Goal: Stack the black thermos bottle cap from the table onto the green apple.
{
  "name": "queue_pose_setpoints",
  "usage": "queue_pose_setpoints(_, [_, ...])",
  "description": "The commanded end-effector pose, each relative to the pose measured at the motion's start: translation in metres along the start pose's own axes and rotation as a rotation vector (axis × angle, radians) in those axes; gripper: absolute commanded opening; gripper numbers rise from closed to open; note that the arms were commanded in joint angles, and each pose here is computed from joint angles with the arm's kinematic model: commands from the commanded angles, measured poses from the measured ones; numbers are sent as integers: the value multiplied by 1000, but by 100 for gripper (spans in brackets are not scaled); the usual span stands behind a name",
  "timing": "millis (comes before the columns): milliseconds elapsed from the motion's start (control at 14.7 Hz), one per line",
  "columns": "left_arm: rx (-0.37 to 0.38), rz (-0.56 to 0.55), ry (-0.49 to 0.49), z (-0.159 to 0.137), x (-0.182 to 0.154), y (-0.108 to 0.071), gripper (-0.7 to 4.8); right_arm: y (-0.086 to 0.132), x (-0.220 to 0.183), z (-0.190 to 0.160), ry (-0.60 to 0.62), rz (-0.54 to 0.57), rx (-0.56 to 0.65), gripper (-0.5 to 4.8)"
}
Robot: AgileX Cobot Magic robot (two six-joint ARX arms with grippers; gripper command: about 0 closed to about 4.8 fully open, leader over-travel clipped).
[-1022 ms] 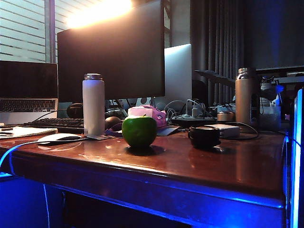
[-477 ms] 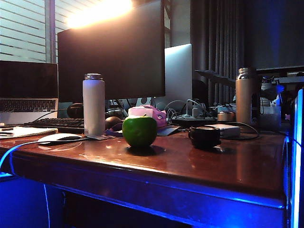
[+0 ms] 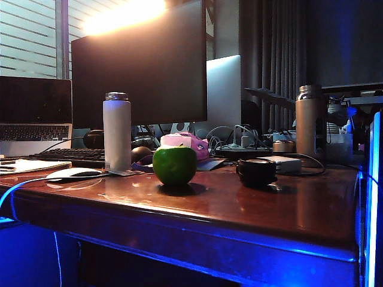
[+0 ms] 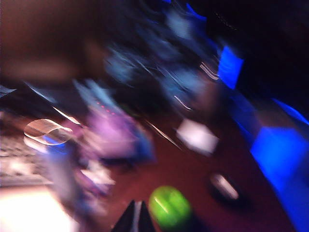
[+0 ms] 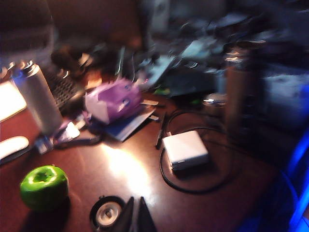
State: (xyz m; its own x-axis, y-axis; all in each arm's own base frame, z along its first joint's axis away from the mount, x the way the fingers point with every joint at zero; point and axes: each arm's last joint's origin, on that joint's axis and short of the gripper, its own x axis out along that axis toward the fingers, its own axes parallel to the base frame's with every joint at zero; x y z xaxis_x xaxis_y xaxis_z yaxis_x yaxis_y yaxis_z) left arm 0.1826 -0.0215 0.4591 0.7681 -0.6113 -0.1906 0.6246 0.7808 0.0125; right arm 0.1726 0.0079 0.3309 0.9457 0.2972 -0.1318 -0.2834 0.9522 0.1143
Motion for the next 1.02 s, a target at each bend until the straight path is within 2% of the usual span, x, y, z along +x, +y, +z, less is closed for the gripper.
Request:
queue_pose_setpoints(68, [15, -17, 195, 6, 1, -8, -3, -10, 41, 2, 119, 86, -40, -1])
queue_pose_setpoints(204, [42, 58, 271, 4, 6, -14, -3, -10, 70, -7, 197, 141, -55, -1])
queue_pose_setpoints(341, [44, 101, 324, 0, 11, -16, -3, -1, 95, -21, 273, 221, -137, -1])
queue_pose_setpoints(477, [3, 121, 322, 0, 17, -12, -3, 13, 117, -35, 318, 289, -167, -1])
queue_pose_setpoints(613, [6, 124, 316, 1, 19, -12, -3, 12, 131, -39, 276, 280, -167, -1])
queue_pose_setpoints(681, [-28, 128, 294, 3, 20, -12, -3, 10, 137, -43, 275, 260, -198, -1])
queue_pose_setpoints(886, [-23, 125, 248, 7, 22, -13, -3, 9, 153, -67, 368, 280, -264, 16])
queue_pose_setpoints(954, [-21, 126, 241, 8, 22, -13, -3, 11, 158, -74, 397, 280, -264, 133])
queue_pose_setpoints(1022, [-17, 126, 233, 9, 22, -13, -3, 14, 162, -80, 414, 291, -266, 400])
